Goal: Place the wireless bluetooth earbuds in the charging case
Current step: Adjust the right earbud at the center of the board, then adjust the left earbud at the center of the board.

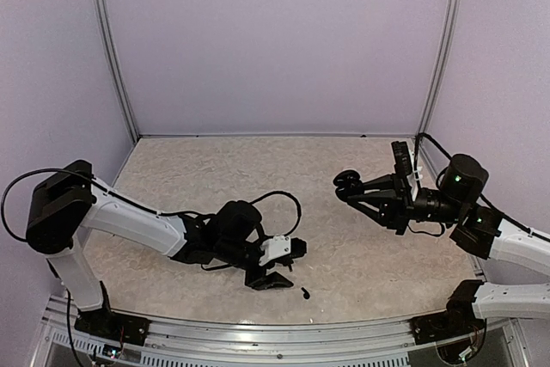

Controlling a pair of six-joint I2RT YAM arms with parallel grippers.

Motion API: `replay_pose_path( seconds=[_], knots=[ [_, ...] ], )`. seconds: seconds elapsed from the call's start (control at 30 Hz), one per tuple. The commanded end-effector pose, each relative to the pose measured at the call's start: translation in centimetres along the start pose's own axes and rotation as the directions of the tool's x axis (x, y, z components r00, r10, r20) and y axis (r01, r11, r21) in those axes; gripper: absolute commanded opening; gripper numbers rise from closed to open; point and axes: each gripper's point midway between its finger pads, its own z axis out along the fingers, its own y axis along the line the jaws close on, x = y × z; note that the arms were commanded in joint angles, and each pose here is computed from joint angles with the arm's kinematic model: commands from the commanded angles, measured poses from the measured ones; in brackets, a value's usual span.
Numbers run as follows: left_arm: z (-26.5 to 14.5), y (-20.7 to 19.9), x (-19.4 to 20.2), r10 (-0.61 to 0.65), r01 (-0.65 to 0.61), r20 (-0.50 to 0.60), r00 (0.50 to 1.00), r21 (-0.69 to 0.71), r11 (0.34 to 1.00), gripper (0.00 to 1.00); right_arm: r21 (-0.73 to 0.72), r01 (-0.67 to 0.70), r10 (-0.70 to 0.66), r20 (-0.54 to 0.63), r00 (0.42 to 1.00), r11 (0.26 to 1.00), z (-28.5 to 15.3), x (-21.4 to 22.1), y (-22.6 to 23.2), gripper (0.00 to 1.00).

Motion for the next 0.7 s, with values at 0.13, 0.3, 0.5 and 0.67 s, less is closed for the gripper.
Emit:
replay_pose_path(
  seconds=[0.13,0.3,0.5,0.67],
  knots=[
    [1.9,-1.6,-0.7,0.110,-0.110,-0.040,0.993,-0.006,0.994,0.62,0.018,0.015,-0.015,0.020,1.000,1.000,-0.2,-1.3,-0.4,0.00],
    [3.6,-2.1,-0.2,0.129,-0.130,-0.088,0.988,-0.005,0.991,0.63,0.024,0.017,-0.018,0.021,1.000,1.000,-0.3,-1.4,-0.4,0.00],
    [5.1,-3.0,0.0,0.150,-0.149,-0.112,0.982,0.012,0.989,0.63,0.028,0.017,-0.017,0.020,1.000,0.999,-0.4,-1.4,-0.5,0.00],
    [6.2,-2.2,0.4,0.138,-0.145,-0.149,0.979,-0.035,0.989,0.60,0.033,0.017,-0.018,0.020,1.000,0.999,-0.5,-1.4,-0.6,0.00]
  ],
)
